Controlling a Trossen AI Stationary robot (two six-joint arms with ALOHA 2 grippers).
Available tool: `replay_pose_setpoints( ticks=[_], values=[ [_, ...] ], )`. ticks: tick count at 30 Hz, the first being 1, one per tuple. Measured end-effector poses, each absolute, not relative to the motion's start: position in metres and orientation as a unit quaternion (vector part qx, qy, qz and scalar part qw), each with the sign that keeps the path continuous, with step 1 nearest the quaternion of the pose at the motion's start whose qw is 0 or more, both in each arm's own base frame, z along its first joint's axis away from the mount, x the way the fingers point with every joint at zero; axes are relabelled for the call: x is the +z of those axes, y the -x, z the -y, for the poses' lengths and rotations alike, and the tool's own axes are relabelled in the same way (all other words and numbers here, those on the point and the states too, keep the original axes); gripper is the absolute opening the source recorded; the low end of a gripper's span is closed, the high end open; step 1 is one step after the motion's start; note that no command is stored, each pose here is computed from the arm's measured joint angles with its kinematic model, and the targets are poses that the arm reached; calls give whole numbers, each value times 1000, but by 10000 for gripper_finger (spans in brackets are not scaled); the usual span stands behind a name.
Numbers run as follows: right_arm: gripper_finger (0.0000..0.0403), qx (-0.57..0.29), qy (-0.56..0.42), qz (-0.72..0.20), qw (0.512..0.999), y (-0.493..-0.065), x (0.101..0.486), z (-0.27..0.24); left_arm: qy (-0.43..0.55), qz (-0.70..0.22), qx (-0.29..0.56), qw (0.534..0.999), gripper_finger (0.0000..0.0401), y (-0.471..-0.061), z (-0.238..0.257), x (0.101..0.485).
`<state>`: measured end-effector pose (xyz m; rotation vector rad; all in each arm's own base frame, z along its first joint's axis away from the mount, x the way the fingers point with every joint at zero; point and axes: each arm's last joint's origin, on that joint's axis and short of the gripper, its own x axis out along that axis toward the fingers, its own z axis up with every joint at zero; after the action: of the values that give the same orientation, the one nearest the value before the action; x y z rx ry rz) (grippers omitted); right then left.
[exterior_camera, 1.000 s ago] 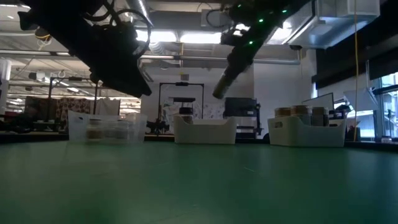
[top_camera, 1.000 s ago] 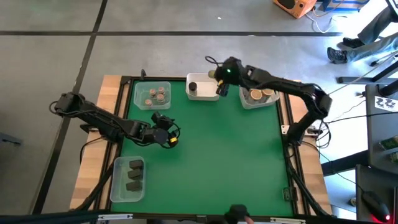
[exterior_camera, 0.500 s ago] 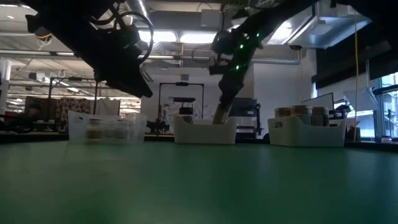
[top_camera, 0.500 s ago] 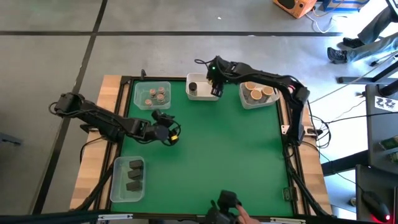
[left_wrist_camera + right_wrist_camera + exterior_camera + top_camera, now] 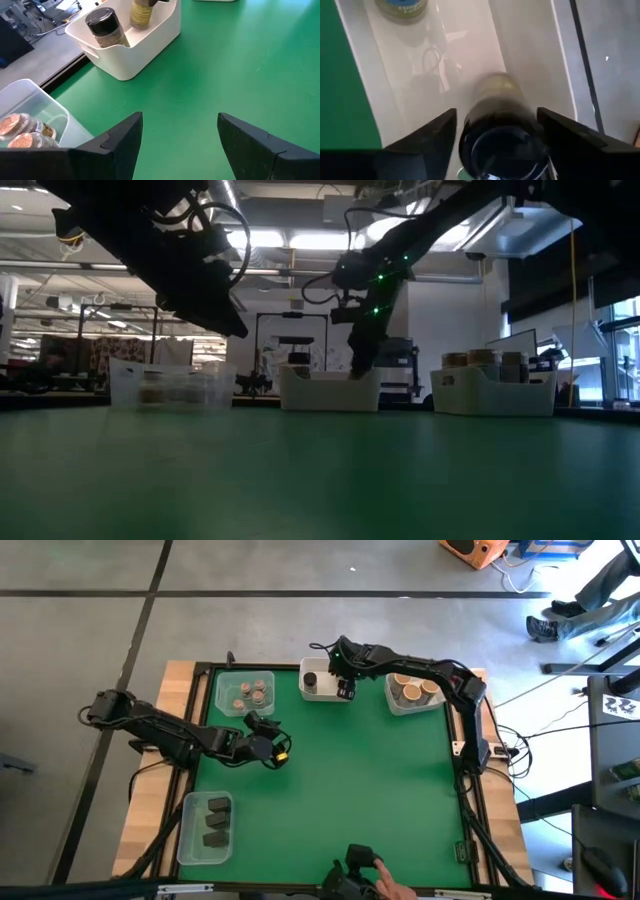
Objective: Sort spices by type
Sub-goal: Put the black seasoning bottle into the left white bin, then put the black seasoning can into the bottom transparent bin
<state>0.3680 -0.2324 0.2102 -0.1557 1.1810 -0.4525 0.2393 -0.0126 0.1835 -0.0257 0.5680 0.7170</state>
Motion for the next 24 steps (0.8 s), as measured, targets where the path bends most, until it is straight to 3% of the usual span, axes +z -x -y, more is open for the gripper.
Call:
replay_pose_setpoints(
  ticks=[5,9,18,24],
  values=[
    [331,-232,100,-559,790,-365,217,233,13,-274,346,897,241,-239,13,183],
    [356,-220,114,-550,797,-358,240,223,13,-274,346,897,241,-239,13,184],
    [367,-212,148,-492,831,-337,314,176,13,-274,346,897,241,-239,13,184],
    [367,-190,159,-484,839,-325,339,144,14,-273,346,897,241,-239,13,184]
  ],
)
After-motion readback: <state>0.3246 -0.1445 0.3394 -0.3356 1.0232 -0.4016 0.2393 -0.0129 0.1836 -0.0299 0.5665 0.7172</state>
